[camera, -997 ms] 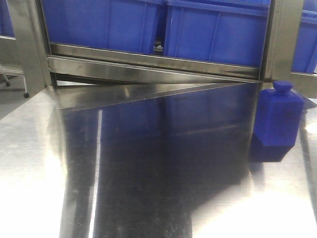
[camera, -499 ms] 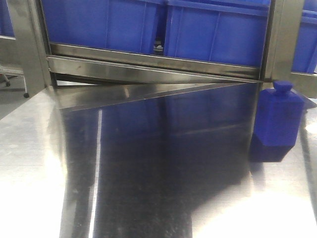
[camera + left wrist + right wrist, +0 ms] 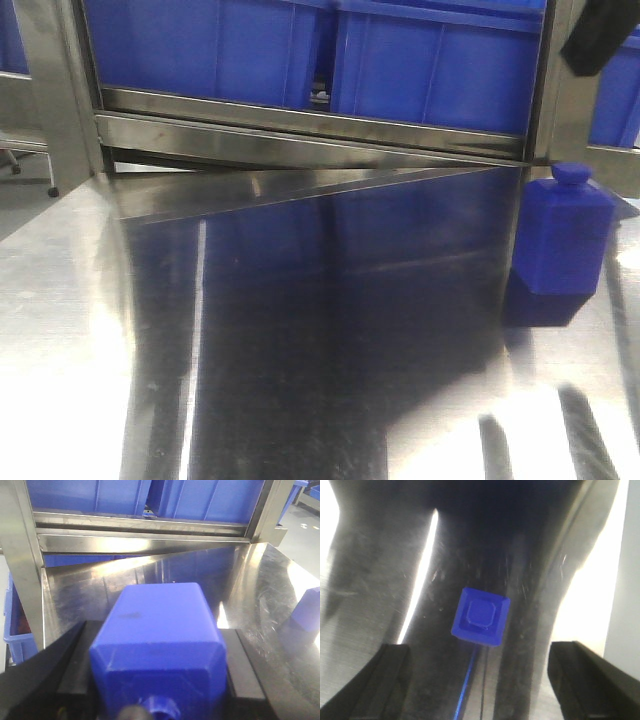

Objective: Pick and sort blue part to right shelf
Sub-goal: 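Lower the right gripper onto the other blue bottle and grasp it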

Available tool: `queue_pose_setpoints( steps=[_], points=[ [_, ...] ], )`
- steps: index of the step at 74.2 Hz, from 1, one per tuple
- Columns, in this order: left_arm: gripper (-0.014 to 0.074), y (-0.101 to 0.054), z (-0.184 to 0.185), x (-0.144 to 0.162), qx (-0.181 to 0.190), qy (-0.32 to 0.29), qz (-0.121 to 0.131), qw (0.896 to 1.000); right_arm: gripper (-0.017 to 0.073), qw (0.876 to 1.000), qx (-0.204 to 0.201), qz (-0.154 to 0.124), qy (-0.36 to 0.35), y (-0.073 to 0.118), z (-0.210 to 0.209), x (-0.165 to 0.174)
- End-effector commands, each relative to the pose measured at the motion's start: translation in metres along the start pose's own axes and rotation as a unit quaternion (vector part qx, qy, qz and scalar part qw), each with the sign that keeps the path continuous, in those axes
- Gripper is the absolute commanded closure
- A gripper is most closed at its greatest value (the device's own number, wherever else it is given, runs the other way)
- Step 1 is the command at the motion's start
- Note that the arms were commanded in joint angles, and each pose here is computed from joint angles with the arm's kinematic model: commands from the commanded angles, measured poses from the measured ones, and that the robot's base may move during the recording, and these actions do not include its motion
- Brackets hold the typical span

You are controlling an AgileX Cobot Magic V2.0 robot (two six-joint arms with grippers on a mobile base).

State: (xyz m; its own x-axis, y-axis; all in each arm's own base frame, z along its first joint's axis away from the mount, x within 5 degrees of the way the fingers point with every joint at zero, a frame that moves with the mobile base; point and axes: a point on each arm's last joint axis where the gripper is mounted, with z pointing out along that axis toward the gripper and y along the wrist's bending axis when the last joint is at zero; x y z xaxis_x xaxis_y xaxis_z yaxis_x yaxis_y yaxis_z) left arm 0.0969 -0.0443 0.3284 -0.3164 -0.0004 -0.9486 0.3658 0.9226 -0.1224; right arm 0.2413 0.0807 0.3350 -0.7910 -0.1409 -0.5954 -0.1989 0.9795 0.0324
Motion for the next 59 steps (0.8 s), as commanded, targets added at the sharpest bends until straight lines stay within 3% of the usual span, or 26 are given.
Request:
queue_pose_setpoints(
  steps=[1,18,59],
  points=[
    [0.0257,-0.004,-0.004,-0.017,0.019,-0.058,0.002,0.998,-0.0066,1.000,0.005,0.012,0.010,0.002,0.004,-0.024],
    [0.0257,-0.004,-0.004,-0.016,0.018,-0.056,0.002,0.998,-0.0066,0.995,0.032,0.045,0.081,0.004,0.051,-0.037],
    [0.0258,-0.003,-0.004,-0.014,0.013,-0.044,0.004,0.999,-0.0047,0.986,0.048,0.032,0.158,0.007,0.130,-0.026]
  ],
)
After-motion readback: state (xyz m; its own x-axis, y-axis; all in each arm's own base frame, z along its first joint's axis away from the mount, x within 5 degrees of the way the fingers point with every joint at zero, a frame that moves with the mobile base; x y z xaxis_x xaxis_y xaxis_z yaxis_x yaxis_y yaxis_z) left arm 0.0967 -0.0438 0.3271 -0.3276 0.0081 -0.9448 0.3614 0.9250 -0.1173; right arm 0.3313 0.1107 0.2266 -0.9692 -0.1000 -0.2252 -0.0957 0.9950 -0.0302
